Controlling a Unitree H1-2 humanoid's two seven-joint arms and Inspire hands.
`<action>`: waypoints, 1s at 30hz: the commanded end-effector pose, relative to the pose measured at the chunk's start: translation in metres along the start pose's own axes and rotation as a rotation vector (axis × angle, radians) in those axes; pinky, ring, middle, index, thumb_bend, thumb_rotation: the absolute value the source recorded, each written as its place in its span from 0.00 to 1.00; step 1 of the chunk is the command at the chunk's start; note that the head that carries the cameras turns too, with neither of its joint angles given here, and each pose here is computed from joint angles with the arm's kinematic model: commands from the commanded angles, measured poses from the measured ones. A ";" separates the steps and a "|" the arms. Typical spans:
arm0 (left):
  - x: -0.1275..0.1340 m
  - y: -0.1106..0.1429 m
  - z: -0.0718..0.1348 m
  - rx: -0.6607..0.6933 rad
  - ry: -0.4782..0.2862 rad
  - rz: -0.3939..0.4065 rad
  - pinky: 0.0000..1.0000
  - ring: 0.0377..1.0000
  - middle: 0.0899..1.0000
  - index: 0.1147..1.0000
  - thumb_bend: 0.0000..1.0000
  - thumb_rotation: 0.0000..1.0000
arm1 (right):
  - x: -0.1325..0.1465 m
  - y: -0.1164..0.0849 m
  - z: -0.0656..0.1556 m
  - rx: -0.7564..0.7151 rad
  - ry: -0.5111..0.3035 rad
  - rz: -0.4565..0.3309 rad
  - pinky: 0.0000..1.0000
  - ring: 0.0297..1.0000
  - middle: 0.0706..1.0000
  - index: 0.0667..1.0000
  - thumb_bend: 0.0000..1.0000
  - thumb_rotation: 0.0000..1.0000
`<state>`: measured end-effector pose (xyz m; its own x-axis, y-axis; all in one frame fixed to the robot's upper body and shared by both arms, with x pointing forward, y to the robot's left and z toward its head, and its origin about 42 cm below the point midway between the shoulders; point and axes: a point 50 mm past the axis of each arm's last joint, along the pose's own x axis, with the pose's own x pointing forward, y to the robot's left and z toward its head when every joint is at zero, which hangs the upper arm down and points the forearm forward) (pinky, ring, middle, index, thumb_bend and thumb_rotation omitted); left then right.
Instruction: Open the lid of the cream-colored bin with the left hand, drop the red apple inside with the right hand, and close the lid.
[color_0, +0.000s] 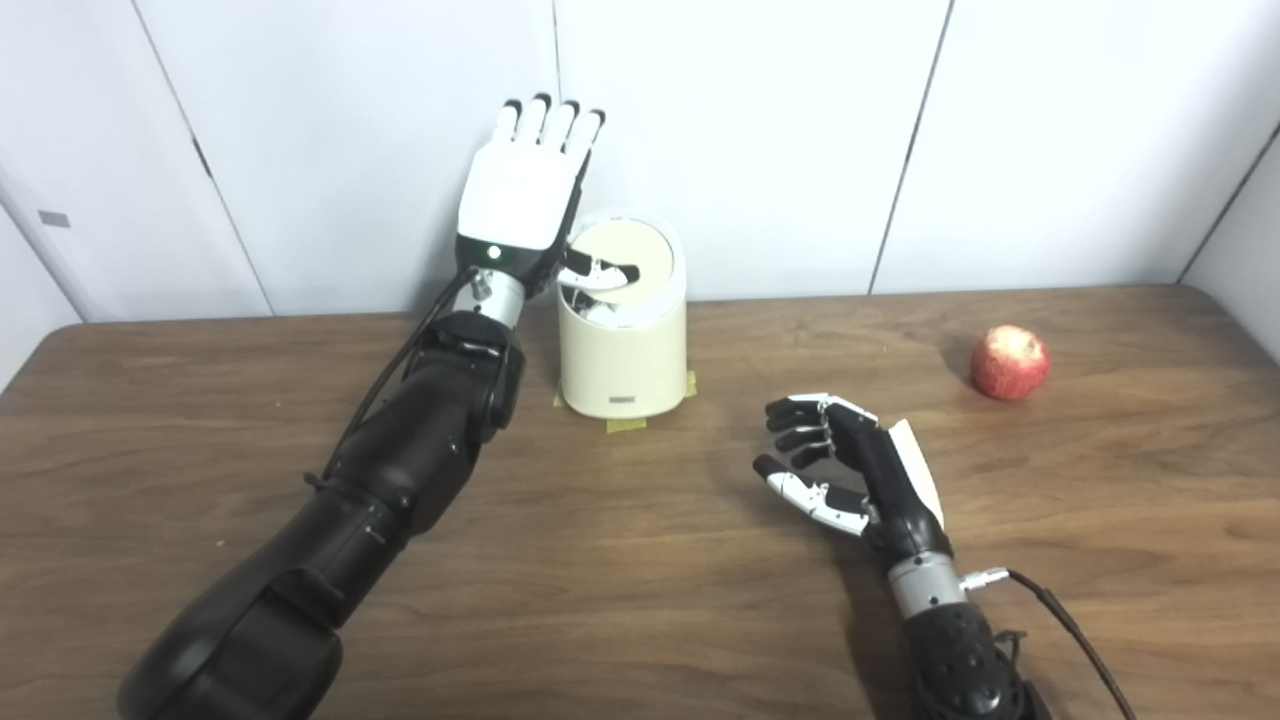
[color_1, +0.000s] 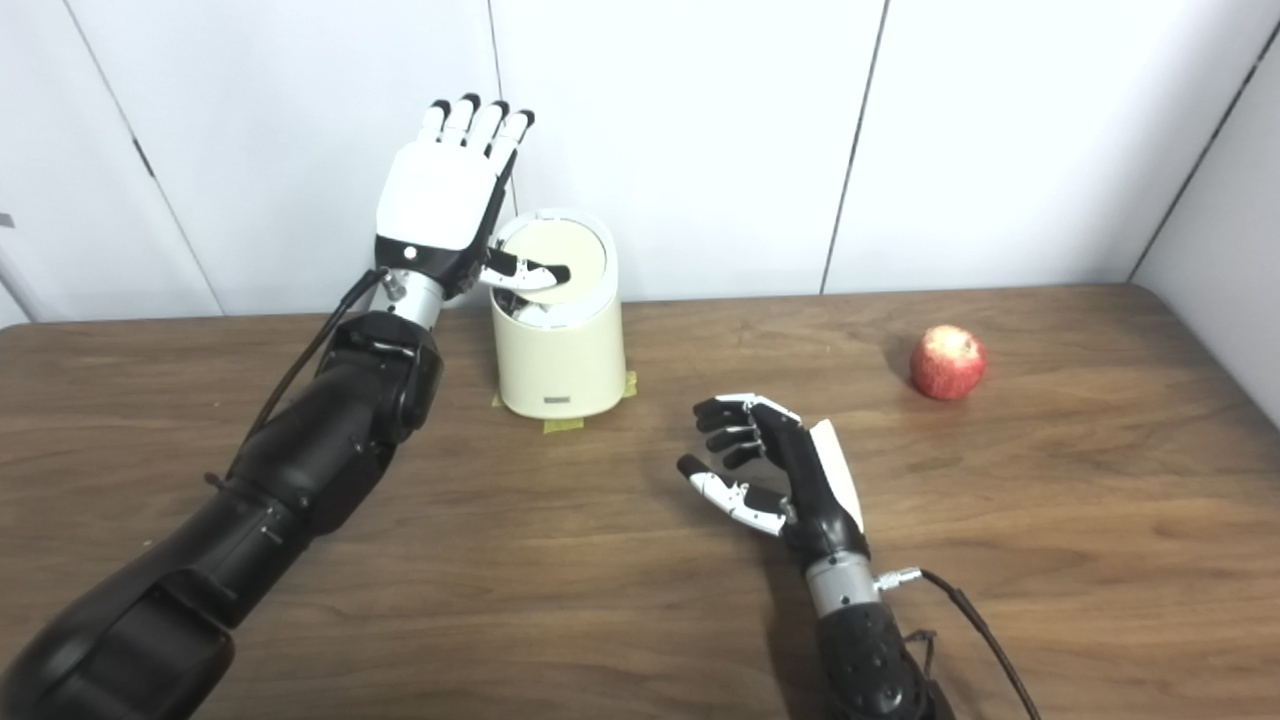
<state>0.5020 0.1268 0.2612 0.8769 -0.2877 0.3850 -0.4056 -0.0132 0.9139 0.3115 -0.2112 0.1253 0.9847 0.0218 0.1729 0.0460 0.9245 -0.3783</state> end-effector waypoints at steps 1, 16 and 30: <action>0.008 0.003 -0.020 0.057 0.028 -0.012 1.00 1.00 0.98 0.97 1.00 0.20 | 0.008 -0.002 0.013 -0.001 -0.061 -0.021 0.51 0.59 0.61 0.60 0.28 0.20; 0.008 0.049 -0.004 -0.638 0.163 -0.034 1.00 0.98 0.95 0.92 0.59 0.98 | 0.008 -0.003 0.012 0.003 -0.066 -0.024 0.51 0.58 0.60 0.60 0.28 0.18; -0.063 0.102 -0.015 -1.117 0.066 0.244 0.85 0.88 0.88 0.87 0.51 1.00 | 0.006 -0.007 0.017 -0.012 -0.067 -0.030 0.52 0.59 0.61 0.61 0.28 0.23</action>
<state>0.4144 0.1452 0.3234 0.8620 -0.1268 0.4908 -0.1031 0.9041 0.4146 0.3106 -0.2110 0.1266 0.9847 0.0178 0.1736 0.0505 0.9231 -0.3811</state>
